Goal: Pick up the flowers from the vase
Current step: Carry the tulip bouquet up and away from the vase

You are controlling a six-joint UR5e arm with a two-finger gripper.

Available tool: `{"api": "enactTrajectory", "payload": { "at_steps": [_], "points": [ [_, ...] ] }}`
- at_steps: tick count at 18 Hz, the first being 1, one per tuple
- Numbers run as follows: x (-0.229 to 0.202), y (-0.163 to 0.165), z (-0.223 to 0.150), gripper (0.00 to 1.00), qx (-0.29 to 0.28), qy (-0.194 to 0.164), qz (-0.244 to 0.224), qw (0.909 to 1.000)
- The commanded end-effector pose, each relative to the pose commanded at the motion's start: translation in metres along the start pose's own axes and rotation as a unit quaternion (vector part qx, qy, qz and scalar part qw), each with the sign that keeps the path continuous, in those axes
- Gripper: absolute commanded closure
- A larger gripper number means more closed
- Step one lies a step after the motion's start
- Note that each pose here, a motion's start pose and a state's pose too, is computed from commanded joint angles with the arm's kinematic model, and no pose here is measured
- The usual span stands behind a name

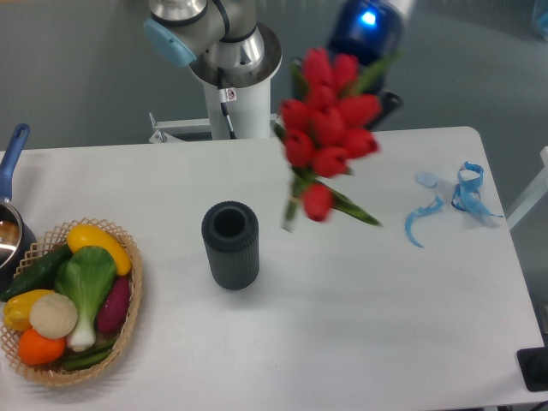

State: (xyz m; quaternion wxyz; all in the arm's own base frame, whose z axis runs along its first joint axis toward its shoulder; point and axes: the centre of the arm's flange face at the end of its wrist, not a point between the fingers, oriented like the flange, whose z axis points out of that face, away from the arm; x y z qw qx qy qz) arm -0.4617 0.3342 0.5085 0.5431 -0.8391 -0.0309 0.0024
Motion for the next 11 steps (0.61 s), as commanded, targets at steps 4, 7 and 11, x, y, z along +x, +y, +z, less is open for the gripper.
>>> {"api": "enactTrajectory", "payload": {
  "at_steps": [4,7,11],
  "points": [
    [-0.016,0.012,-0.001,0.63,-0.002,-0.004,-0.009,1.0000],
    [-0.015,0.015,0.001,0.63,-0.003,-0.003,-0.011,0.9999],
    [-0.015,0.019,0.002,0.63,-0.004,-0.002,-0.015,0.9999]
  ]
}}
